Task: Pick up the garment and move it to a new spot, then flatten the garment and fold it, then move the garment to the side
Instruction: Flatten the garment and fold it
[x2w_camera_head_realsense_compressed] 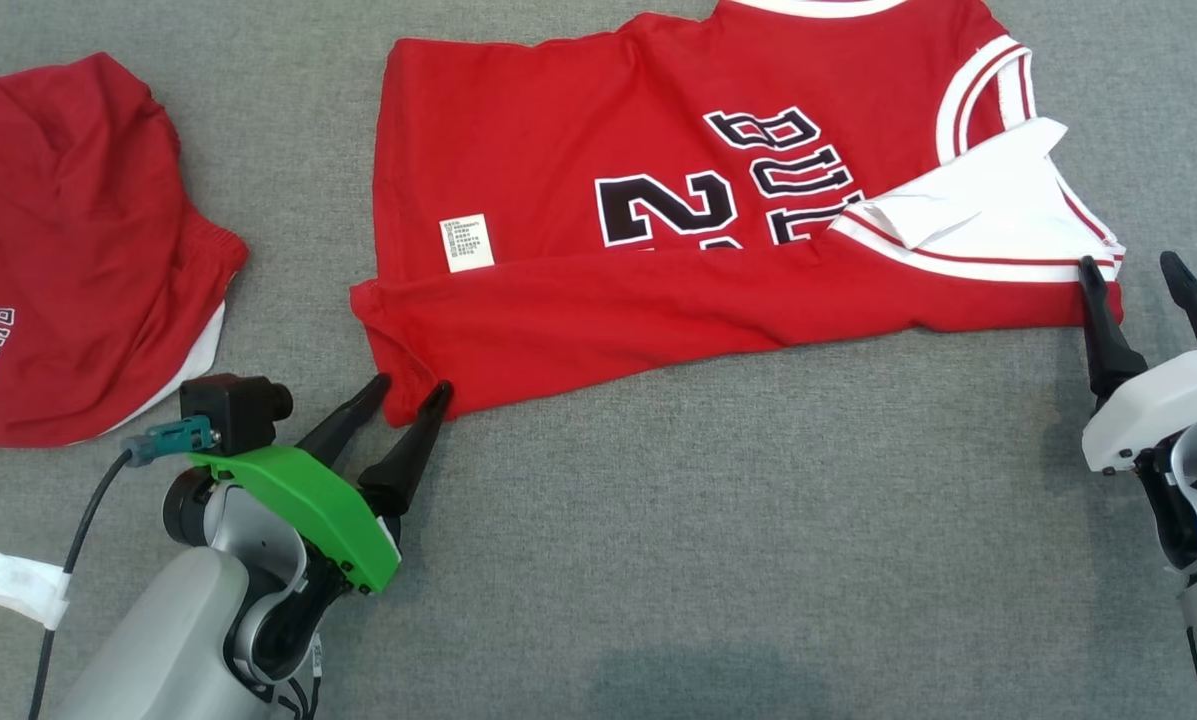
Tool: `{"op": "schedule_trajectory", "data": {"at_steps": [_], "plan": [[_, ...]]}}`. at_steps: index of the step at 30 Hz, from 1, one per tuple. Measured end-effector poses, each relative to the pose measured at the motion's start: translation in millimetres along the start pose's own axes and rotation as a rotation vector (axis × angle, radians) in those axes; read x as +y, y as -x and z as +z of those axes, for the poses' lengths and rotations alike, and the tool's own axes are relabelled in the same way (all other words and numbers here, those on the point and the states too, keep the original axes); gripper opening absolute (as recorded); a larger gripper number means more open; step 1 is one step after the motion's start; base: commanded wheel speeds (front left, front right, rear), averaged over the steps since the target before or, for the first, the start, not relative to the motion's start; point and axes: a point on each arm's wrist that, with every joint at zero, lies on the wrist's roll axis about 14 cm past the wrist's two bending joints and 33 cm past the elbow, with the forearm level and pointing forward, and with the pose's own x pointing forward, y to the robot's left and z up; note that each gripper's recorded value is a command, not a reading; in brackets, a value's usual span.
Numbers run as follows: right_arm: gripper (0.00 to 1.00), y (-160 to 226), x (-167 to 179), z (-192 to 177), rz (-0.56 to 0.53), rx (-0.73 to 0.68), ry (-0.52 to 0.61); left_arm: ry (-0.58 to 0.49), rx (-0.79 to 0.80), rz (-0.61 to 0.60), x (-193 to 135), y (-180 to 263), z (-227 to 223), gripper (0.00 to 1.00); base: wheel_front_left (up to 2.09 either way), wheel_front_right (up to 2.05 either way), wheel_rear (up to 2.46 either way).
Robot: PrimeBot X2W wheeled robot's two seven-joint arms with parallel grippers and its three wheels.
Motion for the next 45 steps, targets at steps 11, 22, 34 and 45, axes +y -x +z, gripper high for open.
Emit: {"op": "schedule_trajectory", "data": {"at_steps": [11,22,34,45], "plan": [[1.0,1.6,6.6,-19.6,-0.003,0.052,-0.066,0.038,0.02,0.02,5.6,-3.2,-4.6,1.0,0.0,0.0,0.0],[0.94,5.8,12.9,-34.0,0.003,0.104,-0.161,0.087,0.075,0.018,5.4,-5.6,-11.4,1.0,0.0,0.0,0.0],[0.0,4.9,22.6,-31.0,0.031,0.108,-0.236,0.08,0.115,0.007,3.1,-9.4,-14.7,0.0,0.0,0.0,0.0],[0.0,24.5,10.2,-14.6,0.027,0.059,-0.264,0.113,0.096,-0.002,7.7,14.0,3.6,0.0,0.0,0.0,0.0]]}}
